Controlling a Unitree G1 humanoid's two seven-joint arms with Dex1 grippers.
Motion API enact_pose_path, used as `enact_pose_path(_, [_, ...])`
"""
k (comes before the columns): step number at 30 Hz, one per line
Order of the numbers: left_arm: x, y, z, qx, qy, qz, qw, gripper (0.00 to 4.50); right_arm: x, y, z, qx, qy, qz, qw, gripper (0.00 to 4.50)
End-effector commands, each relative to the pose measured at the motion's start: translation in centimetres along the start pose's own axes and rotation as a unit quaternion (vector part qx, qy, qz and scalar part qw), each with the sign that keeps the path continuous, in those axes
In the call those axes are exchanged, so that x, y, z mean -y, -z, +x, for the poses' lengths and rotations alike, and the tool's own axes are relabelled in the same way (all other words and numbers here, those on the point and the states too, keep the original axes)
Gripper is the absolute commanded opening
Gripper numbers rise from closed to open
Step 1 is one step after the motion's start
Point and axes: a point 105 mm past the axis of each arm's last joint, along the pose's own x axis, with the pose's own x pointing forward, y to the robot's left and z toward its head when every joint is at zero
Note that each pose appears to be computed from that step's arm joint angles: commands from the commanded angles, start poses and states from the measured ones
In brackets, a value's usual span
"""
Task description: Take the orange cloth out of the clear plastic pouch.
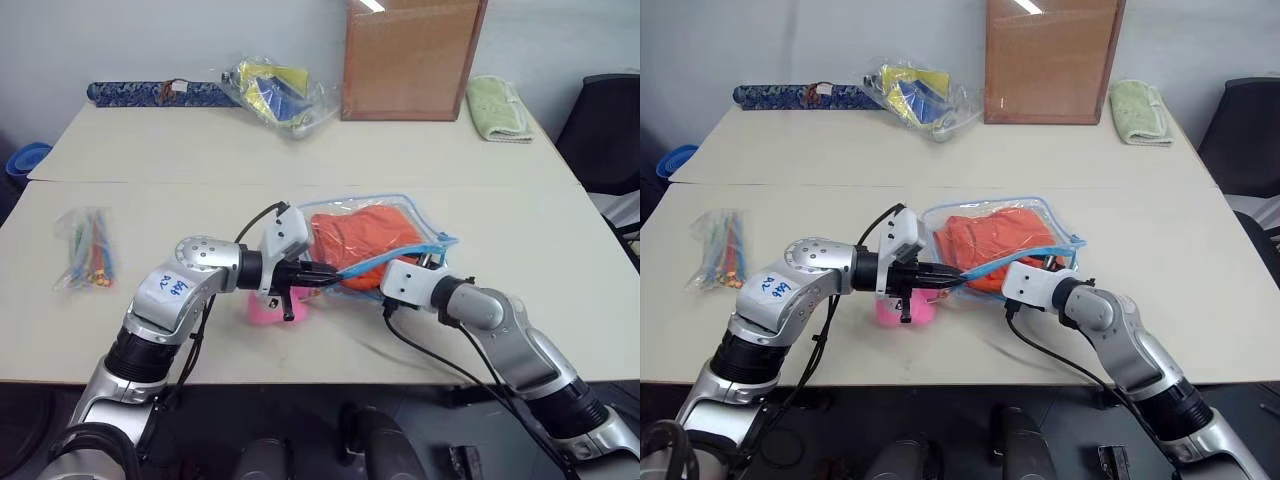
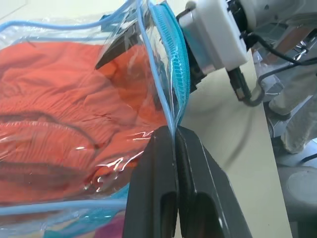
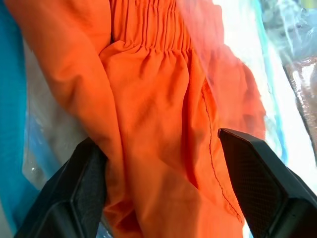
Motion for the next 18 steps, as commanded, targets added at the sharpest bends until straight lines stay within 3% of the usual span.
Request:
enact_pose_path(1, [0.1, -1.4, -0.1, 0.020, 0.004, 0.022, 1.000, 0.00, -1.9, 3.6, 0.5, -0.062, -0.021, 0.034, 0.997, 2.86])
enact_pose_path(9, [-0.2, -1.4, -0.1, 0.021, -0.003, 0.021, 1.000, 0.00, -2.1, 3.8, 0.3, -0.057, -0.027, 0.034, 0.997, 0.17])
enact_pose_path(13, [-1.0, -1.1, -0.1, 0.018, -0.027, 0.017, 0.999, 0.00, -2.4, 2.8, -0.4, -0.026, -0.047, -0.031, 0.998, 0.03])
enact_pose_path(15, [-2.3, -0.9, -0.1, 0.015, -0.063, 0.028, 0.998, 0.00, -3.1, 2.2, -1.6, 0.000, -0.080, -0.148, 0.986, 0.03])
enact_pose_path(18, [-4.4, -0.6, -0.3, 0.002, -0.118, 0.070, 0.990, 0.00, -3.2, 1.7, -3.4, 0.030, -0.097, -0.217, 0.971, 0.03])
